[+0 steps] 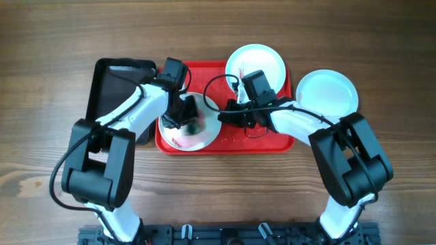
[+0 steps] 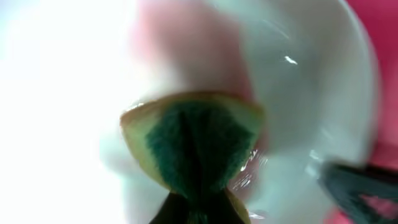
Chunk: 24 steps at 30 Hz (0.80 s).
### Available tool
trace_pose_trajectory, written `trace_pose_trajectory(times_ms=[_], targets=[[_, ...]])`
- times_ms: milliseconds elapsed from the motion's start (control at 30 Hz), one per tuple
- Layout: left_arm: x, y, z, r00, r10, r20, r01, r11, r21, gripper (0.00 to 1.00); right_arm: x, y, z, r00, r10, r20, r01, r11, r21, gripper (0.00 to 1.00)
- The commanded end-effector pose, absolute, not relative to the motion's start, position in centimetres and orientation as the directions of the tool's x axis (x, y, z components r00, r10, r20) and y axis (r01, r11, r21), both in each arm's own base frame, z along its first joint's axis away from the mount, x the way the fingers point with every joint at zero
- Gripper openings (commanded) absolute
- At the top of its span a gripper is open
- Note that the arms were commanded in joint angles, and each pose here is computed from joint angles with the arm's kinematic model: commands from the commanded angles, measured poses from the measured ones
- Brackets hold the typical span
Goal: Clean dirty plates on tray and stack at the side
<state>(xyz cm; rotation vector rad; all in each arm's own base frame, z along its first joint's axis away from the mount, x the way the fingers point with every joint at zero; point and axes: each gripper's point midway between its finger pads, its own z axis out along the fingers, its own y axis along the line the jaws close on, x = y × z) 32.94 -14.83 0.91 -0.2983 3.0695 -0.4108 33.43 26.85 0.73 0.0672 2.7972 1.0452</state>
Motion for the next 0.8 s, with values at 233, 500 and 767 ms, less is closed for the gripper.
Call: trace_pose_trajectory(times_ms=[233,500,767], targets=[[37.2,-14.0,6.0,-0.975,-0.210,-0.073,-0.172,0.920,-0.351,0.04,32.9,26.0,-1.5,-0.989,0.102,-0.106,0.016,0.794,0.608,0.04],[38.9,-12.1,7.5,-0.958,-0.260,-0.124,-0.204,0.915,-0.348,0.04,33.6,25.8,-1.6,-0.984,0.115,-0.136,0.012,0.805,0.593,0.18],[41.2,-8.5,9.7,-0.920,-0.349,-0.177,-0.266,0.890,-0.370,0.04,33.6,25.8,-1.5,-0.983,0.115,-0.140,0.009,0.804,0.595,0.04]])
